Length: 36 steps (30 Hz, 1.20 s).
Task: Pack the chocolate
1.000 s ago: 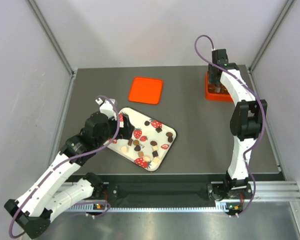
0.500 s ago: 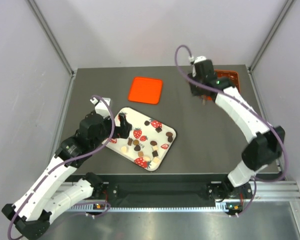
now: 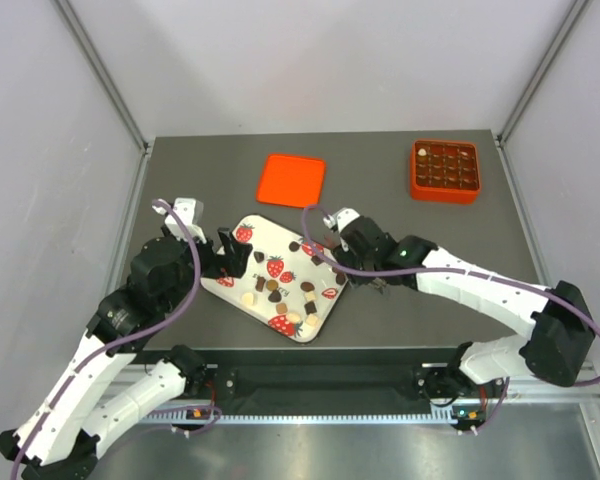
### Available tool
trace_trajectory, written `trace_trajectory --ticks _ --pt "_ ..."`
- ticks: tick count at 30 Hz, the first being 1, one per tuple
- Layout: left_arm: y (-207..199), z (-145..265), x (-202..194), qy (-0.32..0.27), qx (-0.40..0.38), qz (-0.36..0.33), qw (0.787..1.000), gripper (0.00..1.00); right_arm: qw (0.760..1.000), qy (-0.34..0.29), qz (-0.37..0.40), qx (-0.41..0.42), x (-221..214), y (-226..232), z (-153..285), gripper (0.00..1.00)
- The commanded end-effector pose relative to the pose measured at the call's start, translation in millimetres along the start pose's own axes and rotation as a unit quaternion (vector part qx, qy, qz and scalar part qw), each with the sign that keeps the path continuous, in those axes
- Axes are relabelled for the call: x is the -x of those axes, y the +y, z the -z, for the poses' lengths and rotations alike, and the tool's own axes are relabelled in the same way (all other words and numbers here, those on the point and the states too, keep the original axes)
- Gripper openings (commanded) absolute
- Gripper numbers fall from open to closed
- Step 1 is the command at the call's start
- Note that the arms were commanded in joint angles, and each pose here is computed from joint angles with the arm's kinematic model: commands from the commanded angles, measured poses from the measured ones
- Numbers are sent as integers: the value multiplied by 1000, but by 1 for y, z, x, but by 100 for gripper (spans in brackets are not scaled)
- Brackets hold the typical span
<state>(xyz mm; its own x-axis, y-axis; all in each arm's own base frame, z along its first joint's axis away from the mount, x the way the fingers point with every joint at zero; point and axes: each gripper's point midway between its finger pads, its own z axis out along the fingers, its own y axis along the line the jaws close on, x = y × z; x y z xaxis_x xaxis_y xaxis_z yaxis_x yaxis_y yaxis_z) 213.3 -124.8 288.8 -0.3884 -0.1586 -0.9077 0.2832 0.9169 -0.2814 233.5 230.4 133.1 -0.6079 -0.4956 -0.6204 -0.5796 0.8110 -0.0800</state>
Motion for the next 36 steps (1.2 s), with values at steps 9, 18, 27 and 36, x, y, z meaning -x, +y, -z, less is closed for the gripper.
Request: trace_trajectory --ticks 9,18,27,36 --pt "-1 7 21 -36 4 19 999 99 999 -33 -3 -4 1 32 -4 45" --pt "0 8 20 -37 5 21 999 99 1000 -1 6 -24 -18 36 -21 45" --pt "0 6 20 -39 5 21 999 99 1000 12 10 -22 -23 42 -26 39" --pt "1 3 20 -38 10 19 999 99 1000 -8 -3 -9 4 44 -2 32"
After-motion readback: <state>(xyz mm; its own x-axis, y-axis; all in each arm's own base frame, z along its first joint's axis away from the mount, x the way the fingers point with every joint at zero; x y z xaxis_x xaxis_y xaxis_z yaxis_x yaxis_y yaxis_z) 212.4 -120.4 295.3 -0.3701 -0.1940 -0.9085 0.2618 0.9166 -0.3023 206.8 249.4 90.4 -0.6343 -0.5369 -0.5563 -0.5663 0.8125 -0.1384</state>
